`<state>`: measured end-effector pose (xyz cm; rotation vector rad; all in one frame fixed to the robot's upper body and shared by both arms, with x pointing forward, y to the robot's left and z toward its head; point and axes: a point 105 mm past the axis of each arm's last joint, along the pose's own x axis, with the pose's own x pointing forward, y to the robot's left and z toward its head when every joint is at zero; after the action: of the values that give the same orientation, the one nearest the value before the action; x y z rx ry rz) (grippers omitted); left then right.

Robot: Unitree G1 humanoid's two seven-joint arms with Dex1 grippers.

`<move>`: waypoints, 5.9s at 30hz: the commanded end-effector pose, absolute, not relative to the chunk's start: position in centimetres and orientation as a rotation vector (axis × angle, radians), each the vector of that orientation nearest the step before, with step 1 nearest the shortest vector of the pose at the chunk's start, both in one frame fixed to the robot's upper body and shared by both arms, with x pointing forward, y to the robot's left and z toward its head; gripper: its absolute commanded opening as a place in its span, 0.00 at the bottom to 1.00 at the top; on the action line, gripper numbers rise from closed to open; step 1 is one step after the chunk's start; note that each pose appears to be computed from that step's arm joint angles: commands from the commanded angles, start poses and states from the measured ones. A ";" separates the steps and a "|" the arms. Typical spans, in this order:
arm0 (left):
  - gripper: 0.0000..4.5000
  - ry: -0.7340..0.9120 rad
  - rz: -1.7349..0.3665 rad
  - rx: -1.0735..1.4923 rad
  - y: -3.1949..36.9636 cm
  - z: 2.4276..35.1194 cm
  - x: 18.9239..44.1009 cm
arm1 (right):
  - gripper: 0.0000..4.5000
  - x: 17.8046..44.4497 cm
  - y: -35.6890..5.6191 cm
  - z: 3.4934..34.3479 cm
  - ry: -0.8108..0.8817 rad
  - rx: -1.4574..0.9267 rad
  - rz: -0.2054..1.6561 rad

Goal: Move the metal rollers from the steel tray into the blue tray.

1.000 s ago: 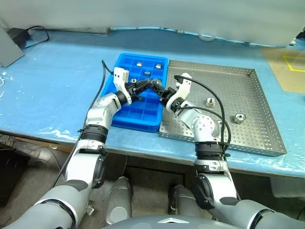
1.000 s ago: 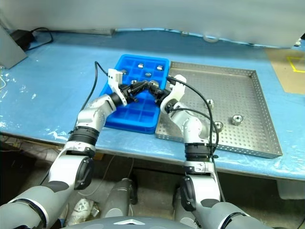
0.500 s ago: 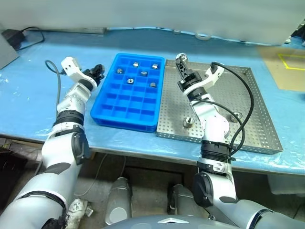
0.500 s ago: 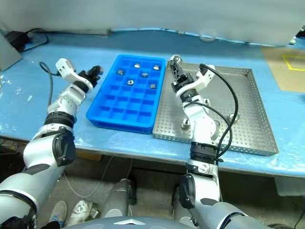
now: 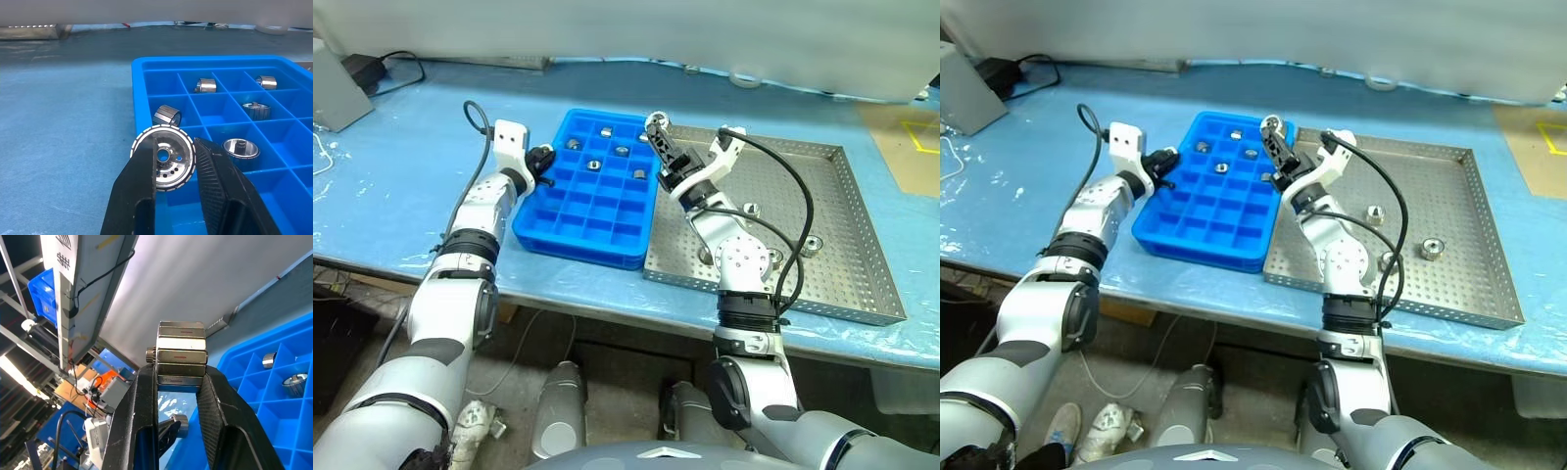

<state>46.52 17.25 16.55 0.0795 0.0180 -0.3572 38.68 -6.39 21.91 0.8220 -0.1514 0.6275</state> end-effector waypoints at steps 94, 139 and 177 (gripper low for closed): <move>0.76 0.121 -1.480 0.347 -5.4 12.3 37.1 | 0.65 26.1 -20.3 17.7 0.026 0.291 0.302; 0.41 -0.115 -0.397 0.045 11.1 17.7 40.6 | 0.67 30.6 -11.7 17.3 0.100 0.381 0.763; 0.99 -0.302 -1.166 -0.022 -1.3 23.4 39.0 | 0.67 42.0 -23.5 12.4 0.261 0.151 -0.385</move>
<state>39.68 -0.66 22.34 -0.0309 -0.2468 -1.1232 41.64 -22.70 11.28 0.1919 0.2908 -0.3168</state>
